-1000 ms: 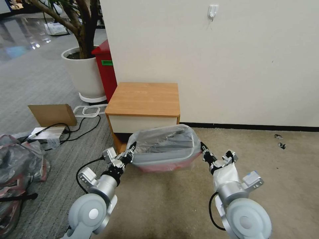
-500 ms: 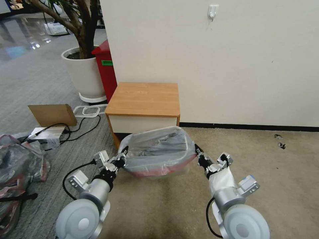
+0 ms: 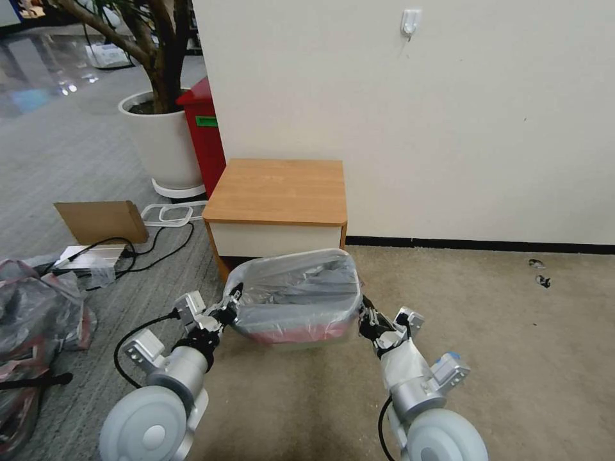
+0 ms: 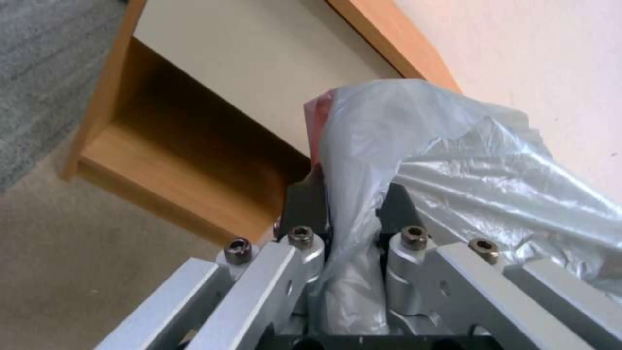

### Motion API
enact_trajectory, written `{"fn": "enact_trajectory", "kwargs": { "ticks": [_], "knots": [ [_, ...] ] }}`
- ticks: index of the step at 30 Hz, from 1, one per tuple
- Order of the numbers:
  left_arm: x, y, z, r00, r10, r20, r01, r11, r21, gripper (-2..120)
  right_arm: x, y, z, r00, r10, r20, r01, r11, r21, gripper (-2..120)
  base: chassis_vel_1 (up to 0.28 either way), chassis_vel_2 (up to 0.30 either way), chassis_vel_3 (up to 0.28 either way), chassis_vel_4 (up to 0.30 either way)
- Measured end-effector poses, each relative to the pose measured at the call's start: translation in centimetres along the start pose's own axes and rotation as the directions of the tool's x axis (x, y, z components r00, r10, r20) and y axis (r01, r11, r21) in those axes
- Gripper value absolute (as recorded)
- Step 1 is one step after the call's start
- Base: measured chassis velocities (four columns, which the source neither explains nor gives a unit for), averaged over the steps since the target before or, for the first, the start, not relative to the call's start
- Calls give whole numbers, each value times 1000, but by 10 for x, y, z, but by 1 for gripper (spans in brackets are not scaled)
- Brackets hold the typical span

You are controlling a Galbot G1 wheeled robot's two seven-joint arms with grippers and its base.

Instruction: Pick up the garbage bag from the table and place it over the trash can.

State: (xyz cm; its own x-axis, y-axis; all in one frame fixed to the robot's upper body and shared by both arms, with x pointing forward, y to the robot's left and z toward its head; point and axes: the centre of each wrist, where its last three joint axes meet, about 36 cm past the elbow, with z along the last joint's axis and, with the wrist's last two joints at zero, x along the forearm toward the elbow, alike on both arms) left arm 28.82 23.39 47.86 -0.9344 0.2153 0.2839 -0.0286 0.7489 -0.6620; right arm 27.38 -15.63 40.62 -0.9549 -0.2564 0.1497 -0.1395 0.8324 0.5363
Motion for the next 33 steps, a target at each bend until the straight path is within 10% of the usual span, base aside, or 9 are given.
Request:
{"fn": "enact_trajectory", "kwargs": {
  "ticks": [21,33],
  "knots": [
    [0,-1,-7,998,47,-33,-44,995,84,8,-22,-42,37,999,20,41,-31,956,292,0,0,0,0,0],
    [-11,11,-12,1000,15,-20,-14,999,39,7,-2,-31,5,999,16,39,-18,998,55,28,0,0,0,0]
  ]
}}
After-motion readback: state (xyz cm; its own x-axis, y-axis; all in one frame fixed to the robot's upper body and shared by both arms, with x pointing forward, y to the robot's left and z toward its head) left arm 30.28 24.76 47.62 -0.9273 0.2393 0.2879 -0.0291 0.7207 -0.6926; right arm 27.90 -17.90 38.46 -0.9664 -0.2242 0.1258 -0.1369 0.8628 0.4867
